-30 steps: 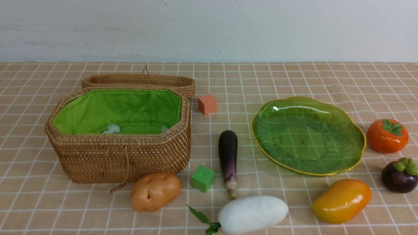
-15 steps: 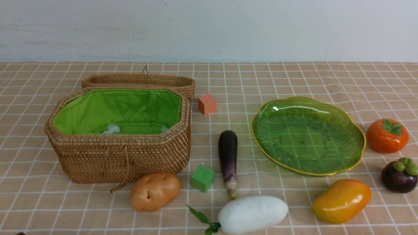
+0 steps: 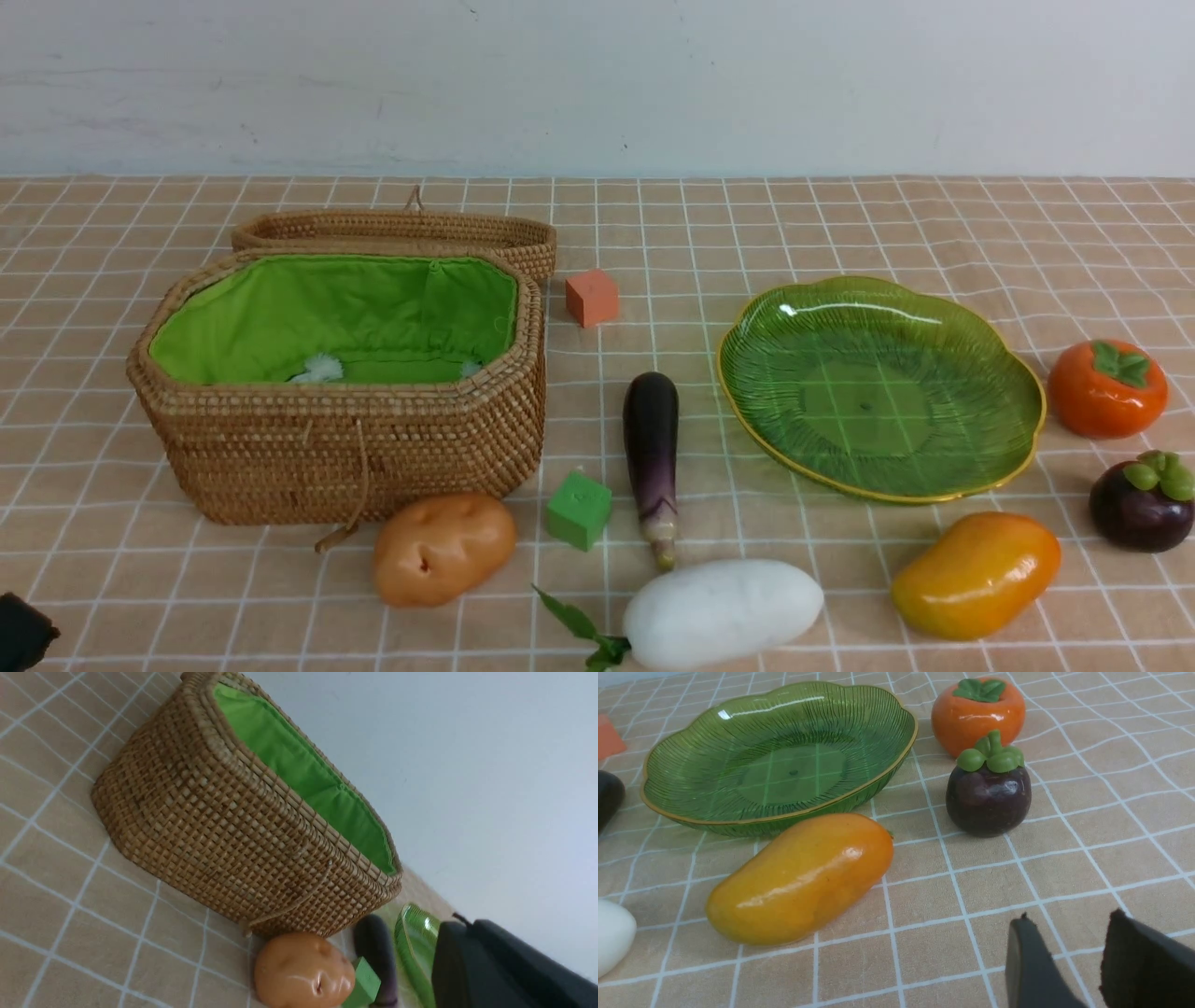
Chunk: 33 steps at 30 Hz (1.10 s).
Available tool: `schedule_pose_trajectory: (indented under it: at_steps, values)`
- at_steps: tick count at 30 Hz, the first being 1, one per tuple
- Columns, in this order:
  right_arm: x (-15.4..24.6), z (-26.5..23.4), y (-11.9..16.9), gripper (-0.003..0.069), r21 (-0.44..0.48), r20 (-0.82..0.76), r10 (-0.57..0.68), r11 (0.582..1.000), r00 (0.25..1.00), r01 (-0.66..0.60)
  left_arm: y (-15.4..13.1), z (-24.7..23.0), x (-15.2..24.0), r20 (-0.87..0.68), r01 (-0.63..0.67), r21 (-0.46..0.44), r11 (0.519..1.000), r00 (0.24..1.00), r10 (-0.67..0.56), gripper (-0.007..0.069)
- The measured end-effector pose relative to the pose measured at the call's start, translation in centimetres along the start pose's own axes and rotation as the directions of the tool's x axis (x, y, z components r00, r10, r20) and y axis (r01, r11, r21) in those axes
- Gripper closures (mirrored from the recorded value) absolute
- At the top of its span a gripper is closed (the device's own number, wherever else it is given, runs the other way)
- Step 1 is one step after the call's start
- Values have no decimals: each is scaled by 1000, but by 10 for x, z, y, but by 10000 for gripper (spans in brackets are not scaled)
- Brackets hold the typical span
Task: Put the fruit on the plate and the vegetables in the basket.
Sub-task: Grab a potato with your left arm and place it in the basket on the left
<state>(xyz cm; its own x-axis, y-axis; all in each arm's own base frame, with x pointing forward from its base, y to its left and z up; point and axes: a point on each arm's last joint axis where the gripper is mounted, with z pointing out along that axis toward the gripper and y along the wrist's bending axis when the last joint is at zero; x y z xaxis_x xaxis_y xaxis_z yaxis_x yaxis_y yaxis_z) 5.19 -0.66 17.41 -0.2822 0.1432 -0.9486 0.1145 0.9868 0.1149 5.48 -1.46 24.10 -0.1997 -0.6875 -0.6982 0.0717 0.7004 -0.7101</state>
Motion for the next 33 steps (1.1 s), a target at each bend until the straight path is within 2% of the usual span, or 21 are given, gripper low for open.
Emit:
schedule_pose_trajectory:
  at_steps: [3, 4, 5, 6, 7, 8, 9, 10, 11, 14, 15, 17, 20, 22, 23, 24, 25, 28, 31, 33]
  values:
    - [0, 0, 0, 417, -2, 4, 5, 1000, 1000, -5, -14, 1, -10, -64, -101, -11, 995, 993, 100, 638]
    - [-1, 0, 2, 417, -19, 13, 65, 998, 998, -65, -25, 2, -17, -138, -183, -16, 983, 974, 179, 638]
    - [-1, 0, 2, 417, -23, 16, 86, 996, 996, -85, -26, 3, -18, -153, -202, -18, 979, 968, 197, 638]
    - [-1, 1, 4, 417, -44, 18, 161, 986, 987, -161, -31, 3, -20, -204, -245, -15, 969, 950, 237, 638]
    - [-2, 1, 6, 417, -81, 26, 293, 953, 956, -291, -36, 5, -22, -297, -332, -2, 943, 901, 316, 638]
    - [-3, 1, 7, 417, -100, 30, 357, 930, 934, -352, -38, 7, -22, -351, -384, 13, 923, 863, 364, 638]
    - [-7, 0, 9, 417, -131, 46, 437, 894, 898, -429, -41, 9, -22, -401, -469, 62, 881, 797, 452, 638]
    - [-7, 0, 9, 417, -135, 50, 443, 891, 895, -433, -41, 10, -22, -408, -479, 67, 876, 788, 462, 638]
    - [-13, -1, 10, 417, -175, 90, 495, 862, 864, -476, -45, 12, -22, -423, -528, 127, 839, 736, 528, 638]
    - [-18, -2, 10, 417, -216, 124, 550, 827, 826, -519, -50, 15, -21, -419, -533, 186, 825, 717, 557, 638]
    - [-22, -4, 11, 424, -236, 113, 595, 794, 795, -561, -52, 19, -20, -435, -530, 215, 820, 700, 567, 638]
    - [-30, -9, 14, 441, -245, 73, 609, 779, 790, -577, -52, 25, -17, -486, -542, 233, 807, 654, 579, 638]
    - [-68, -32, 25, 494, -297, -4, 493, 830, 870, -472, -53, 46, -15, -624, -570, 256, 781, 520, 584, 638]
    - [-98, -49, 33, 530, -352, -58, 330, 877, 942, -328, -59, 64, -16, -675, -591, 290, 753, 432, 599, 638]
    - [-101, -50, 35, 533, -362, -70, 296, 882, 953, -301, -60, 66, -16, -677, -594, 294, 749, 424, 602, 638]
    - [-123, -62, 40, 557, -415, -113, 150, 891, 982, -184, -64, 81, -12, -692, -615, 338, 713, 351, 631, 638]
    - [-132, -68, 43, 565, -444, -133, 81, 886, 988, -132, -66, 87, -11, -689, -630, 355, 690, 323, 649, 638]
    - [-155, -84, 48, 585, -525, -180, -96, 851, 979, -13, -70, 115, 6, -688, -674, 442, 592, 168, 705, 638]
    - [-165, -91, 49, 587, -571, -186, -165, 820, 969, 30, -79, 139, 29, -641, -717, 518, 466, 36, 767, 638]
    - [-167, -93, 49, 587, -581, -179, -174, 813, 968, 39, -82, 154, 41, -603, -743, 536, 401, -4, 797, 638]
